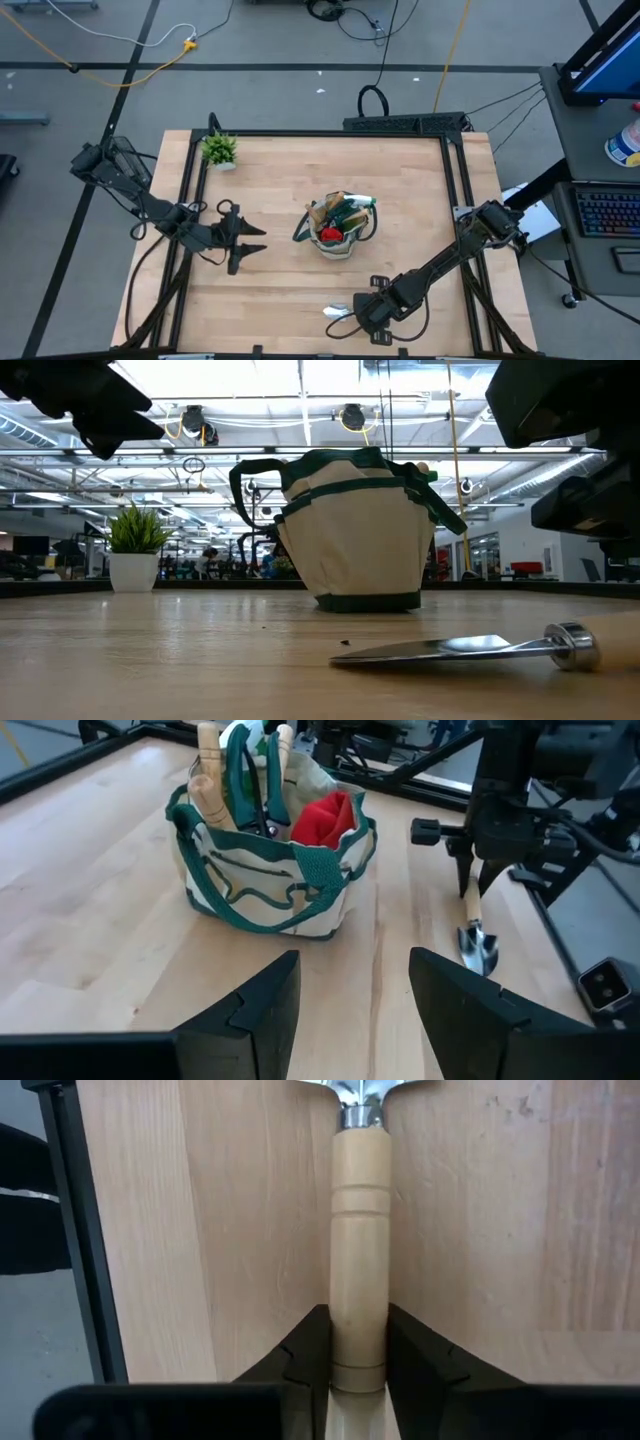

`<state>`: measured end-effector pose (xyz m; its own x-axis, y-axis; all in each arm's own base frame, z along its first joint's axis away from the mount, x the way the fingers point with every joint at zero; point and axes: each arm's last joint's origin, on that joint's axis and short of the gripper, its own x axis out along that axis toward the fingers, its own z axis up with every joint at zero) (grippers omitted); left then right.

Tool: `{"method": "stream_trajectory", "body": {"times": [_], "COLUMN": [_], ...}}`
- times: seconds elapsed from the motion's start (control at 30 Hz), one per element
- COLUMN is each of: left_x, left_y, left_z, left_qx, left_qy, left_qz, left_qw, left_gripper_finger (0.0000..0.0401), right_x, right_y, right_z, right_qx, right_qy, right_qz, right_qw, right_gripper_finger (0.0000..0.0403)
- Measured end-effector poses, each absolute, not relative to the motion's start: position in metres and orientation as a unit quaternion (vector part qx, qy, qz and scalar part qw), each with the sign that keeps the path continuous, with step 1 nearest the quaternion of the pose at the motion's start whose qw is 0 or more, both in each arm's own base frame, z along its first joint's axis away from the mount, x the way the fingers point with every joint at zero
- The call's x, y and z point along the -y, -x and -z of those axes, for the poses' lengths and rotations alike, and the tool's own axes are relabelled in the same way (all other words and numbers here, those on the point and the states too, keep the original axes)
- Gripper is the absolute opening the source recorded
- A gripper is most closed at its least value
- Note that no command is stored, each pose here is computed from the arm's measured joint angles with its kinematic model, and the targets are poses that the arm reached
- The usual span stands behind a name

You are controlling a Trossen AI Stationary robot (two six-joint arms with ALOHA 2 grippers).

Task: Pick & Place Garden tools in Gardening bag
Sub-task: Put the light brown trowel into the light brown gardening bag

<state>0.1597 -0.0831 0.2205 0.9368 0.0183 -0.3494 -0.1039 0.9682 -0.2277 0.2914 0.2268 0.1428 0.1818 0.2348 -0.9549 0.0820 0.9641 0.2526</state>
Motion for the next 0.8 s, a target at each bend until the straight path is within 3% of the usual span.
{"method": "stream_trajectory", "body": {"times": [0.37, 0.57, 0.8], "left_x": [0.083, 0.085, 0.089], "left_y": [-0.16, -0.162, -0.166], "left_z": [-0.221, -0.227, -0.244], "left_qx": [-0.168, -0.14, -0.079], "left_qy": [0.189, 0.265, 0.339], "left_qz": [-0.041, -0.04, 0.018], "left_qw": [0.967, 0.953, 0.937], "left_gripper_finger": [0.0196, 0.0196, 0.0195], "right_x": [-0.224, -0.217, -0.205], "right_y": [-0.288, -0.286, -0.287], "right_z": [-0.154, -0.176, -0.205], "right_qx": [-0.634, -0.598, -0.539], "right_qy": [-0.121, -0.103, -0.072], "right_qz": [-0.056, -0.051, -0.048], "right_qw": [0.761, 0.793, 0.838], "right_gripper_finger": [0.0063, 0.0063, 0.0063]}}
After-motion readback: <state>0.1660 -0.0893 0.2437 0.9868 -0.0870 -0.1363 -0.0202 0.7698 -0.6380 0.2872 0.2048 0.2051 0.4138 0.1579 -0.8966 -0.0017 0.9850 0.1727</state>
